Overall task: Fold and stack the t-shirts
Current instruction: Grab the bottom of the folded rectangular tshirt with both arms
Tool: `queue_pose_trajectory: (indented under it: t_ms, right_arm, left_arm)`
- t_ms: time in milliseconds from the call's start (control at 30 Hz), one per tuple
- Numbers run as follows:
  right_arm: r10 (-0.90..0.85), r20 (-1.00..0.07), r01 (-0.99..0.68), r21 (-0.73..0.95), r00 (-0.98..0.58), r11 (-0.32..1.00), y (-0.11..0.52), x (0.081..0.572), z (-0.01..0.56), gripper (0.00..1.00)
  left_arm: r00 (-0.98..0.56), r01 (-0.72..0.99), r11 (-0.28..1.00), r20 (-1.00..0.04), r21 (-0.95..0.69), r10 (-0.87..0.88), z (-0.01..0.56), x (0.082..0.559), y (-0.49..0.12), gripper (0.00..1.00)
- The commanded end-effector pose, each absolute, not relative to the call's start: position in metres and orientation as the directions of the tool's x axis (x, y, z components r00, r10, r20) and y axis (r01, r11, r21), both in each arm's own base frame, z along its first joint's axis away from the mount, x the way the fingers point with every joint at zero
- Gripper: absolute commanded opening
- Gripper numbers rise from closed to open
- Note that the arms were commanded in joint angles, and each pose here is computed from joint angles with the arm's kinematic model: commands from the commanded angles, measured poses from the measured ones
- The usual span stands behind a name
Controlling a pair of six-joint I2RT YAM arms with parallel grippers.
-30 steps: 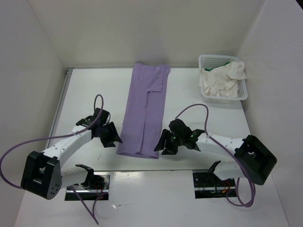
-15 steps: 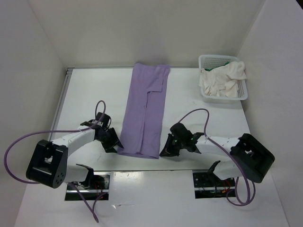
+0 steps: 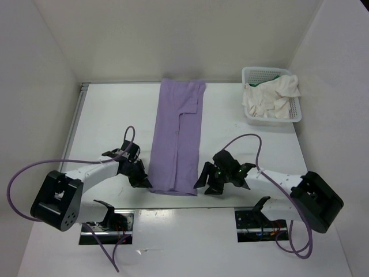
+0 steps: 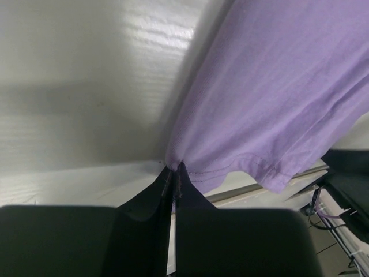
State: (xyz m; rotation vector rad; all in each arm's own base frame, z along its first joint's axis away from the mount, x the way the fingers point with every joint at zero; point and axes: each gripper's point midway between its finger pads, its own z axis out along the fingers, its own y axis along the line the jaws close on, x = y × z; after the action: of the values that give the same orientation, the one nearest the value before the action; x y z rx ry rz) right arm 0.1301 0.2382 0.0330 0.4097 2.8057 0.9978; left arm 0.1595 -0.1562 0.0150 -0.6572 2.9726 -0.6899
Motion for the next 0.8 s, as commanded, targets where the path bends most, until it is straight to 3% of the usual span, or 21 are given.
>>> queue_pose_trajectory:
  t_ms: [0, 100, 267, 433, 533, 600, 767]
  right_arm:
    - [0.264, -0.064, 0.156, 0.667, -0.962, 0.729, 0.258, 0.148, 0.040, 0.68]
    - [0.255, -0.036, 0.177, 0.626, -0.966, 0.759, 0.256, 0.146, 0.024, 0.52]
    - [0.217, -0.013, 0.161, 0.627, -0.976, 0.762, 0.264, 0.132, 0.015, 0.36]
    - [0.152, 0.020, 0.131, 0.618, -0.988, 0.776, 0.276, 0.114, 0.011, 0.04]
    - [0.128, 0.018, 0.114, 0.586, -0.992, 0.803, 0.268, 0.096, 0.029, 0.00]
    - [0.158, -0.043, 0.096, 0.628, -0.986, 0.772, 0.266, 0.102, 0.061, 0.00]
    - [0.252, -0.146, 0.095, 0.661, -0.957, 0.744, 0.227, 0.163, 0.096, 0.00]
  left_arm:
    - [-0.923, -0.378, 0.822, 0.104, -0.426, -0.370, 0.023, 0.143, -0.156, 0.02]
    - [-0.926, -0.366, 0.815, 0.090, -0.449, -0.366, 0.032, 0.145, -0.158, 0.01]
    - [-0.937, -0.336, 0.811, 0.085, -0.479, -0.338, 0.039, 0.141, -0.165, 0.00]
    - [-0.953, -0.300, 0.828, 0.118, -0.474, -0.278, 0.039, 0.127, -0.170, 0.00]
    - [-0.955, -0.297, 0.824, 0.139, -0.482, -0.262, 0.050, 0.116, -0.169, 0.00]
    - [-0.960, -0.280, 0.823, 0.120, -0.494, -0.254, 0.070, 0.119, -0.170, 0.00]
    - [-0.954, -0.227, 0.817, -0.047, -0.530, -0.295, 0.116, 0.184, -0.173, 0.00]
